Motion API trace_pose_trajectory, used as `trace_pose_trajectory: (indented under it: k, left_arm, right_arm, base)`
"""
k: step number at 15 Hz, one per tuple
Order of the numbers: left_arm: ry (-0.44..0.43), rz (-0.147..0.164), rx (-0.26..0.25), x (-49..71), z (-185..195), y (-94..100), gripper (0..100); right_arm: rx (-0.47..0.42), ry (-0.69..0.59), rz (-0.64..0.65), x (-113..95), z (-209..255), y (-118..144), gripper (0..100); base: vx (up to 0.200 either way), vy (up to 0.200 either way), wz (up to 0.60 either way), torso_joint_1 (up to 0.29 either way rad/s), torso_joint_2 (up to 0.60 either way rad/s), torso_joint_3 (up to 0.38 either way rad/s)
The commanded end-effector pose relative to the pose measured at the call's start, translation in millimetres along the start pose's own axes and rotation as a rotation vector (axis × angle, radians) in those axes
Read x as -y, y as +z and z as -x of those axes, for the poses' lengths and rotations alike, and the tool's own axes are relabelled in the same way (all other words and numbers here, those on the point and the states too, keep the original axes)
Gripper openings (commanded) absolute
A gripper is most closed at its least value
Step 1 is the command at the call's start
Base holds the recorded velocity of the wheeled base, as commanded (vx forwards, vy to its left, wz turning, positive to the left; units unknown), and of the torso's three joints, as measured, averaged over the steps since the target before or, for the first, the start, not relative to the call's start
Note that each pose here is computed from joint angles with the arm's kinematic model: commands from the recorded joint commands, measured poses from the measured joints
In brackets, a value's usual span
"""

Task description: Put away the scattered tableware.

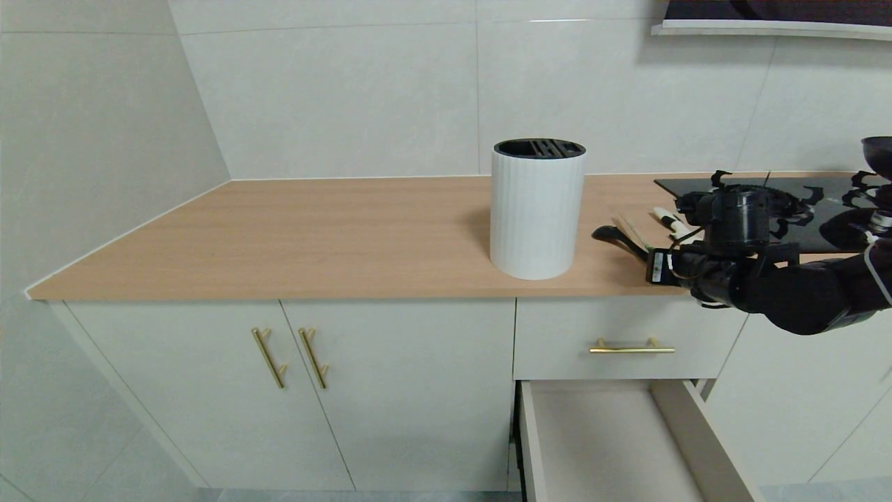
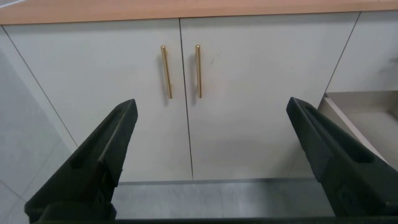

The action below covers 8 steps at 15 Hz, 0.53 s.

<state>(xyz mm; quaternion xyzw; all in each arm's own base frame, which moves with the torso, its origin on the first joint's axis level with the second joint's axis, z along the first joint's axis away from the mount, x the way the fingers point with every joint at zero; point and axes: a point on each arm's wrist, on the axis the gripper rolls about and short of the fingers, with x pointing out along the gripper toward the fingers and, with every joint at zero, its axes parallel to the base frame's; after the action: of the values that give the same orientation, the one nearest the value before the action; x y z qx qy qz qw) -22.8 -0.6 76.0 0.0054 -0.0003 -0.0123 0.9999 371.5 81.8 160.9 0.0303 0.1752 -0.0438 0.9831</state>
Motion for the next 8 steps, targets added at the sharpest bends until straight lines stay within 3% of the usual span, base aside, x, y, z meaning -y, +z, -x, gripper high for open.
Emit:
trace_pose_trajectory:
  k: [1,8]
  left_arm:
    - [0.0,0.0,0.0,0.0,0.0,0.0,100]
    - [0.0,0.0,0.0,0.0,0.0,0.0,100]
  right_arm:
    - [0.022,0.0,-0.008,2.8,6.3,7.6,0]
    - [0.051,0.018,-0.016,11.0,45.8,22.3,0]
  base:
    - [0.0,0.0,0.0,0.0,0.0,0.0]
    - [0.0,0.0,0.0,0.0,0.0,0.0]
